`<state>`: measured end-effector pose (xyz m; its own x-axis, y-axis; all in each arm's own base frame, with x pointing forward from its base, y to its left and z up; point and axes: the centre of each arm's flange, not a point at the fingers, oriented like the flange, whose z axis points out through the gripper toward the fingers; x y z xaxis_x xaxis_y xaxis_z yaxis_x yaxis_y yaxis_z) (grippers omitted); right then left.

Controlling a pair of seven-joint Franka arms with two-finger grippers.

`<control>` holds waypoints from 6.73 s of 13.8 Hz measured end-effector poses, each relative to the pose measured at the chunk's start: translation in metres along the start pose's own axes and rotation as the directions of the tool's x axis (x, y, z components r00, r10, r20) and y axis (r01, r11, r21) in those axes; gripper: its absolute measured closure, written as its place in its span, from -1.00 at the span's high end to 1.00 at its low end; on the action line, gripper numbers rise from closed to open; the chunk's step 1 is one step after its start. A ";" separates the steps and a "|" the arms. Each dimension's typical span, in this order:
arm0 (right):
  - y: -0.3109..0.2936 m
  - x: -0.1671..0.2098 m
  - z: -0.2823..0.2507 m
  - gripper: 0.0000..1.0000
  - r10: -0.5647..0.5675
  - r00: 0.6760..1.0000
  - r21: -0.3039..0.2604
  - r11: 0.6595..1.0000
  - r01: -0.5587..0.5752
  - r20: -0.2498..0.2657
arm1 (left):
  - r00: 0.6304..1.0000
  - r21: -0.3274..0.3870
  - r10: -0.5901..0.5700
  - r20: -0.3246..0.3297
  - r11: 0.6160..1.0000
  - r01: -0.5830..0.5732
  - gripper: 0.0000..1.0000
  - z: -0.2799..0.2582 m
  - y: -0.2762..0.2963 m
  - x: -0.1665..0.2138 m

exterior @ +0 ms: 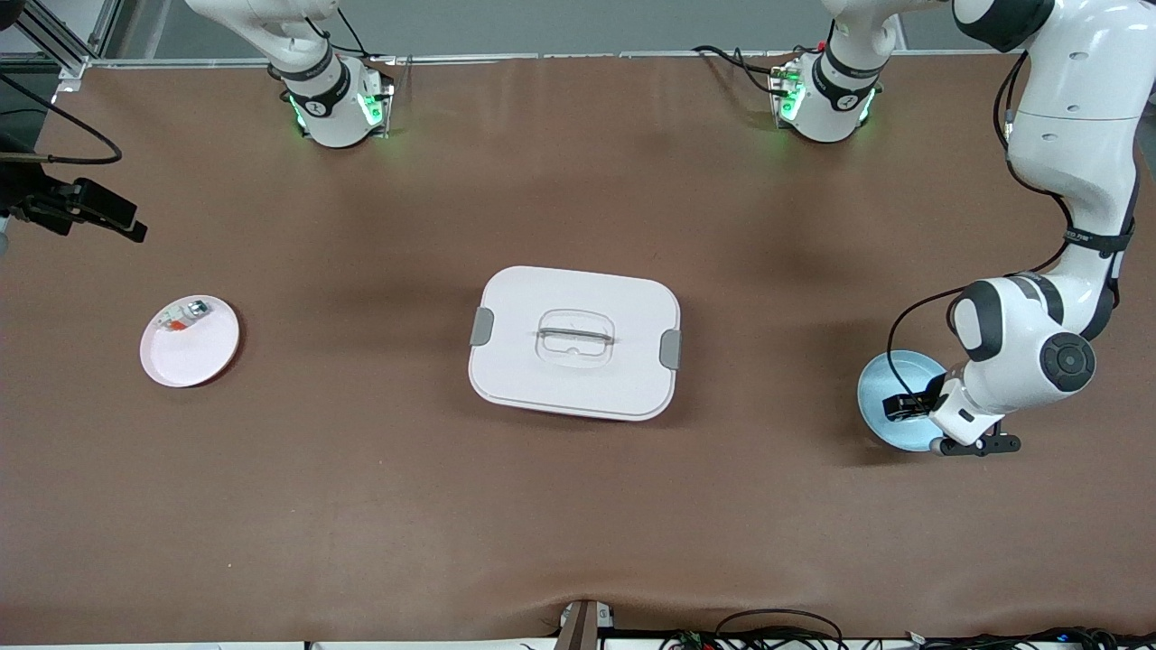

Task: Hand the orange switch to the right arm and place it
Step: 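Close the left gripper on the orange switch and lift it, then carry the switch over the white box while the right gripper reaches in, then grasp the orange switch with the right gripper beside the left gripper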

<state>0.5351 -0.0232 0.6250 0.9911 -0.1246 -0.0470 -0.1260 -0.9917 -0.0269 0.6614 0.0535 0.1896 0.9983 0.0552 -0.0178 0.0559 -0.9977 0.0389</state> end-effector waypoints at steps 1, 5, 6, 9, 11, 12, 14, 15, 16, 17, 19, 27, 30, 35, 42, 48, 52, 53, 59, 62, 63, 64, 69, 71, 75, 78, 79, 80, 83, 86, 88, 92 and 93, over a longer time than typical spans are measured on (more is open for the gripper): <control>0.000 0.000 0.000 1.00 0.000 1.000 0.000 1.000 0.000 0.000 | 1.000 -0.001 0.002 -0.006 1.000 -0.002 0.44 -0.003 0.001 0.002; 0.000 0.001 0.000 1.00 0.000 1.000 0.001 1.000 0.000 -0.008 | 1.000 -0.003 0.021 -0.010 1.000 -0.021 0.44 -0.053 0.014 0.008; -0.001 0.001 0.000 1.00 -0.001 1.000 0.001 1.000 0.001 -0.009 | 0.999 -0.006 0.033 -0.006 0.999 -0.033 0.44 -0.074 0.022 0.007; -0.002 0.002 -0.001 1.00 -0.003 1.000 0.001 1.000 0.003 -0.015 | 0.996 -0.013 0.086 -0.008 0.996 -0.086 0.44 -0.140 0.057 -0.003; -0.003 0.002 -0.002 1.00 -0.005 1.000 0.002 1.000 0.005 -0.023 | 0.992 -0.016 0.125 -0.009 0.992 -0.125 0.44 -0.177 0.081 -0.013; -0.004 0.003 -0.002 1.00 -0.007 1.000 0.002 1.000 0.007 -0.030 | 0.990 -0.016 0.143 -0.010 0.990 -0.143 0.44 -0.193 0.093 -0.019; -0.007 0.003 -0.006 1.00 -0.012 0.999 0.003 1.000 0.012 -0.042 | 0.985 -0.014 0.171 -0.003 0.985 -0.171 0.44 -0.221 0.115 -0.032; -0.007 0.003 -0.008 1.00 -0.013 0.999 0.003 1.000 0.013 -0.049 | 0.985 -0.016 0.173 0.001 0.985 -0.172 0.44 -0.232 0.127 -0.039; -0.007 0.003 -0.011 1.00 -0.013 0.998 0.004 1.000 0.013 -0.055 | 0.988 -0.023 0.157 0.003 0.987 -0.157 0.44 -0.241 0.143 -0.045; -0.007 0.003 -0.013 1.00 -0.012 0.998 0.004 1.000 0.013 -0.059 | 0.991 -0.036 0.130 0.002 0.991 -0.130 0.44 -0.248 0.161 -0.051; -0.005 0.005 -0.012 1.00 -0.009 0.998 0.004 1.000 0.009 -0.056 | 0.998 -0.062 0.067 -0.008 0.996 -0.067 0.44 -0.260 0.207 -0.064; 0.001 0.034 0.021 1.00 0.005 1.000 -0.011 1.000 -0.005 -0.028 | 0.992 -0.172 -0.119 0.043 0.977 0.125 0.44 -0.278 0.418 -0.135; 0.001 0.036 0.017 1.00 -0.005 0.999 -0.026 1.000 0.004 -0.045 | 0.981 -0.209 -0.175 0.086 0.959 0.189 0.44 -0.273 0.474 -0.151; -0.004 0.035 0.015 1.00 -0.019 0.999 -0.029 0.999 0.017 -0.045 | 0.921 -0.340 -0.346 0.178 0.857 0.388 0.44 -0.281 0.549 -0.181; -0.042 0.047 0.054 1.00 -0.079 0.996 0.071 0.995 0.076 0.038 | 0.667 -0.397 -0.636 0.389 0.537 0.744 0.44 -0.290 0.606 -0.196; -0.106 0.046 0.061 1.00 -0.139 0.990 0.256 0.958 0.128 0.021 | 0.410 -0.318 -0.733 0.543 0.272 0.908 0.44 -0.298 0.627 -0.208; -0.151 0.042 0.079 1.00 -0.131 0.991 0.439 0.891 0.114 0.008 | 0.203 -0.194 -0.767 0.609 0.104 0.975 0.44 -0.291 0.633 -0.211; -0.161 0.036 0.083 1.00 -0.121 0.993 0.478 0.872 0.106 0.001 | 0.158 -0.165 -0.772 0.615 0.070 0.984 0.44 -0.288 0.633 -0.210; -0.205 -0.027 0.111 1.00 -0.074 0.997 0.620 0.783 0.054 0.007 | -0.022 -0.040 -0.784 0.621 -0.059 0.997 0.44 -0.266 0.633 -0.201; -0.224 -0.042 0.132 1.00 -0.081 0.997 0.625 0.779 0.053 0.017 | -0.051 -0.021 -0.783 0.620 -0.082 0.996 0.44 -0.262 0.632 -0.199; -0.229 -0.045 0.136 1.00 -0.091 0.996 0.629 0.775 0.059 0.019 | -0.052 -0.020 -0.783 0.620 -0.082 0.996 0.44 -0.262 0.632 -0.199; -0.232 -0.047 0.137 1.00 -0.095 0.995 0.634 0.771 0.060 0.022 | -0.053 -0.019 -0.783 0.620 -0.082 0.996 0.44 -0.261 0.632 -0.199; -0.235 -0.047 0.146 1.00 -0.110 0.994 0.641 0.764 0.072 0.020 | -0.052 -0.019 -0.783 0.619 -0.081 0.997 0.44 -0.261 0.633 -0.200; -0.241 -0.048 0.152 1.00 -0.106 0.994 0.648 0.759 0.063 0.028 | -0.029 -0.032 -0.785 0.618 -0.063 0.997 0.44 -0.261 0.633 -0.200; -0.255 -0.045 0.171 1.00 -0.112 0.993 0.658 0.750 0.068 0.024 | 0.044 -0.067 -0.794 0.607 0.004 0.998 0.44 -0.259 0.635 -0.204; -0.266 -0.049 0.174 1.00 -0.122 0.993 0.656 0.750 0.087 0.008 | 0.070 -0.072 -0.801 0.594 0.034 0.997 0.44 -0.257 0.636 -0.206; -0.268 -0.050 0.174 0.99 -0.129 0.992 0.656 0.749 0.097 0.001 | 0.073 -0.073 -0.802 0.593 0.037 0.997 0.44 -0.256 0.636 -0.206; -0.269 -0.050 0.174 0.81 -0.139 0.990 0.656 0.747 0.109 -0.006 | 0.075 -0.073 -0.802 0.593 0.039 0.997 0.44 -0.256 0.636 -0.207; -0.268 -0.050 0.174 0.57 -0.145 0.989 0.656 0.746 0.117 -0.012 | 0.076 -0.073 -0.802 0.593 0.040 0.997 0.44 -0.256 0.636 -0.207; -0.269 -0.050 0.174 0.05 -0.151 0.988 0.657 0.744 0.125 -0.017 | 0.064 -0.060 -0.798 0.599 0.034 0.998 0.44 -0.256 0.636 -0.207; -0.269 -0.050 0.173 -0.15 -0.161 0.987 0.659 0.739 0.138 -0.026 | 0.043 -0.037 -0.793 0.607 0.026 0.999 0.44 -0.255 0.635 -0.205; -0.269 -0.050 0.172 -0.15 -0.168 0.985 0.659 0.738 0.148 -0.033 | 0.038 -0.032 -0.791 0.611 0.023 0.999 0.44 -0.256 0.634 -0.204; -0.269 -0.049 0.171 -0.15 -0.176 0.983 0.658 0.736 0.160 -0.043 | 0.038 -0.034 -0.790 0.612 0.022 0.999 0.44 -0.257 0.634 -0.203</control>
<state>0.5126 0.2556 0.4641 0.9987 0.0508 0.0012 0.0379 -0.7281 -0.6844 0.4977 -0.5799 0.4746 -0.0160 0.7658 -0.6429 0.9992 0.0350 0.0168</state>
